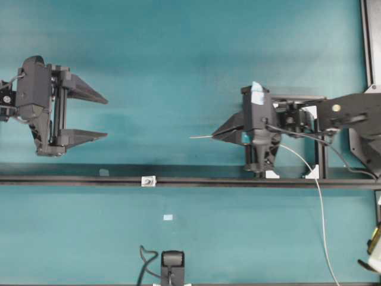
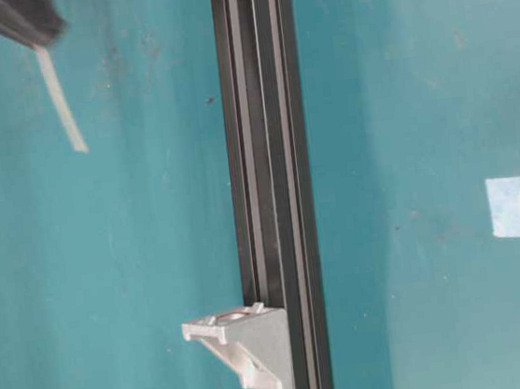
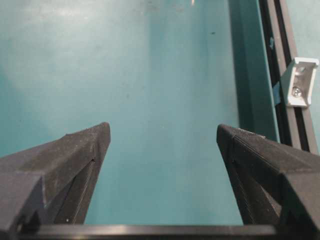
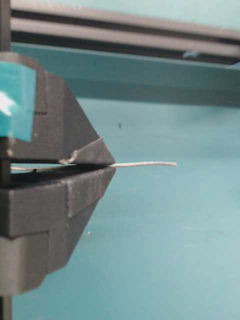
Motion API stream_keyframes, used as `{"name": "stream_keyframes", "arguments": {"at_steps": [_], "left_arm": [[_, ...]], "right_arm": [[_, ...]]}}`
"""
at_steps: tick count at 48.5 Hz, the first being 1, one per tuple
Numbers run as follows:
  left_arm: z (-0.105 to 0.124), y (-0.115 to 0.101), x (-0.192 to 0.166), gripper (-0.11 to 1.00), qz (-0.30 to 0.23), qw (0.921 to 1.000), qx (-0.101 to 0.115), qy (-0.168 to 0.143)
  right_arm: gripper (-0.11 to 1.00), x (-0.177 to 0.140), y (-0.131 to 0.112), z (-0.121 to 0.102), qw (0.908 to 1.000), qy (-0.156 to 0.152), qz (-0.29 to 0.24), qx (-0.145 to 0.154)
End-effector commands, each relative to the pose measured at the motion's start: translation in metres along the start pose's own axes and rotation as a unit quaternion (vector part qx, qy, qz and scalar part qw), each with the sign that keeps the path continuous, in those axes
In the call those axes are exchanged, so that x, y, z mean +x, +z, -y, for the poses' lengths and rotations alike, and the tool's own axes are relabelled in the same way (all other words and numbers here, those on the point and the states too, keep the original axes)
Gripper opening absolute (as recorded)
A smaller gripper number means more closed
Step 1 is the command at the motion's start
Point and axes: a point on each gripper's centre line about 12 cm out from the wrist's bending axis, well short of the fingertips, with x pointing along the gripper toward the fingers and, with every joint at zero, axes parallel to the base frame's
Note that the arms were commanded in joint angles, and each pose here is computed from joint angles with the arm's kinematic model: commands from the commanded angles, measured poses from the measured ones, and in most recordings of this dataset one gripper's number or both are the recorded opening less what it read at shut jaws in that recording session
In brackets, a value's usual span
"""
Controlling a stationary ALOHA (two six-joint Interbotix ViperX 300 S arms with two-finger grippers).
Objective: Insert the wire into the hole on the left side and pull it with the left arm.
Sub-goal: 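Close the right gripper on the white wire's free end, then carry the wire with the right gripper toward the rail bracket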
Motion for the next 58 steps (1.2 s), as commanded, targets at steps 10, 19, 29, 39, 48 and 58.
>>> {"name": "stream_keyframes", "arguments": {"at_steps": [10, 19, 29, 39, 48, 58], "left_arm": [[0.001, 0.012, 0.001, 0.81, 0.02, 0.9998, -0.002, -0.002], [0.002, 0.02, 0.001, 0.81, 0.032, 0.9995, -0.002, -0.002], [0.002, 0.029, 0.001, 0.81, 0.045, 0.999, -0.002, -0.003], [0.003, 0.041, 0.003, 0.81, 0.059, 0.9982, -0.01, -0.004], [0.003, 0.046, 0.004, 0.81, 0.066, 0.9977, -0.014, -0.005], [0.008, 0.045, 0.006, 0.81, 0.065, 0.9977, -0.013, -0.012]], "right_arm": [[0.02, -0.041, 0.022, -0.006, 0.9985, 0.014, 0.053, -0.001], [0.02, -0.068, 0.027, -0.007, 0.9963, 0.022, 0.083, -0.001], [0.02, -0.098, 0.024, -0.006, 0.9925, 0.031, 0.119, -0.001], [0.02, -0.129, 0.015, -0.004, 0.9854, 0.042, 0.165, -0.001], [0.02, -0.144, 0.005, -0.001, 0.9789, 0.049, 0.198, 0.003], [0.02, -0.144, -0.006, 0.002, 0.975, 0.057, 0.214, 0.022]]}}
